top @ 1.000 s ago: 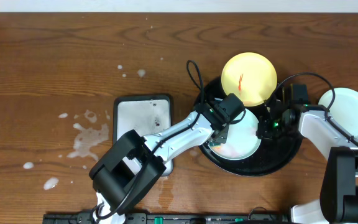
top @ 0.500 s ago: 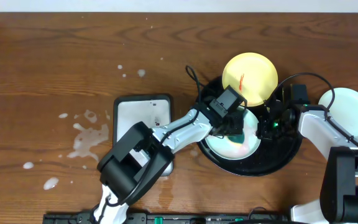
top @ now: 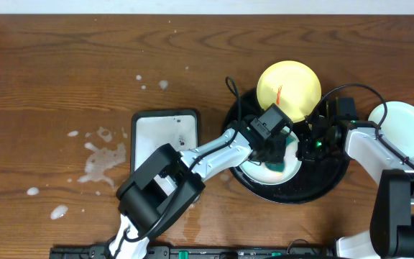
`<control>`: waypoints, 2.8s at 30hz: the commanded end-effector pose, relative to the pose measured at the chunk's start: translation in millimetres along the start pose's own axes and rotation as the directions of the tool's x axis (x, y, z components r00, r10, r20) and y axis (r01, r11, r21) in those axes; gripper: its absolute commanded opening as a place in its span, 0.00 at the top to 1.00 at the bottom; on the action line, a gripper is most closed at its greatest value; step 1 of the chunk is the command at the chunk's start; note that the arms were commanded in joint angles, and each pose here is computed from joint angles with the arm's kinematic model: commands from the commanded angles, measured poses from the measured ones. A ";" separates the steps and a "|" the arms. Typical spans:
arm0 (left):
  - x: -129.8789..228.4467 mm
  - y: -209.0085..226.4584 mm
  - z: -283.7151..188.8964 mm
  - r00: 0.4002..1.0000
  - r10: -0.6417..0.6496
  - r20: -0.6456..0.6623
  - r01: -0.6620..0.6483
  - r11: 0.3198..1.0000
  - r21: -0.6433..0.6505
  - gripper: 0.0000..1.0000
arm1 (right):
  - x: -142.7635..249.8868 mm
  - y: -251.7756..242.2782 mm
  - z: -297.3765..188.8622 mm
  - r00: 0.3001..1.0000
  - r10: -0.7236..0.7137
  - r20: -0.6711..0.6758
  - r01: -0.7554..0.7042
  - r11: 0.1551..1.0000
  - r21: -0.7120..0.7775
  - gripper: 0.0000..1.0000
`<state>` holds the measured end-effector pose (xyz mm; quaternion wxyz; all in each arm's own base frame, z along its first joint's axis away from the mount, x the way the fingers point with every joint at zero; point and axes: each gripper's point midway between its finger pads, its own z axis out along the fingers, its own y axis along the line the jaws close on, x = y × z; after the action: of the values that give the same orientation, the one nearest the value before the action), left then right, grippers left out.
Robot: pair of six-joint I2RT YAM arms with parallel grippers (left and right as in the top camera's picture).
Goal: Clean dirty plates on tray and stack at the side
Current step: 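Scrub the pale green plate with the sponge in the left gripper, then return the sponge to the soapy tray with the left gripper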
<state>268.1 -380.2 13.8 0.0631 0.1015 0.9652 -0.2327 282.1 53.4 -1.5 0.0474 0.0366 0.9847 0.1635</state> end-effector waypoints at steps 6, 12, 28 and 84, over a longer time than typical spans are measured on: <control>7.5 156.3 -31.9 0.999 -0.007 0.040 0.031 0.762 -0.646 0.92 | 16.6 -17.7 13.5 0.998 0.012 -0.066 -0.006 0.996 0.094 0.99; -17.0 148.3 -49.5 0.995 0.034 0.090 0.036 0.734 -0.678 0.92 | 16.6 -17.8 13.5 0.998 0.012 -0.066 -0.005 0.996 0.094 0.99; 3.3 -30.1 13.5 0.997 0.071 -0.013 -0.070 0.995 0.069 0.84 | 16.2 -17.7 13.5 0.998 0.011 -0.064 -0.005 0.996 0.094 0.99; 33.9 179.3 -201.5 0.965 -0.199 0.172 0.261 0.802 -0.537 0.83 | 1.7 28.7 -51.4 0.981 -0.132 0.141 0.130 0.991 0.027 0.65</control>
<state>264.5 -127.4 118.2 0.1430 -0.0433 0.9859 0.0750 279.0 46.6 69.8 0.1533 0.0115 0.9821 0.1093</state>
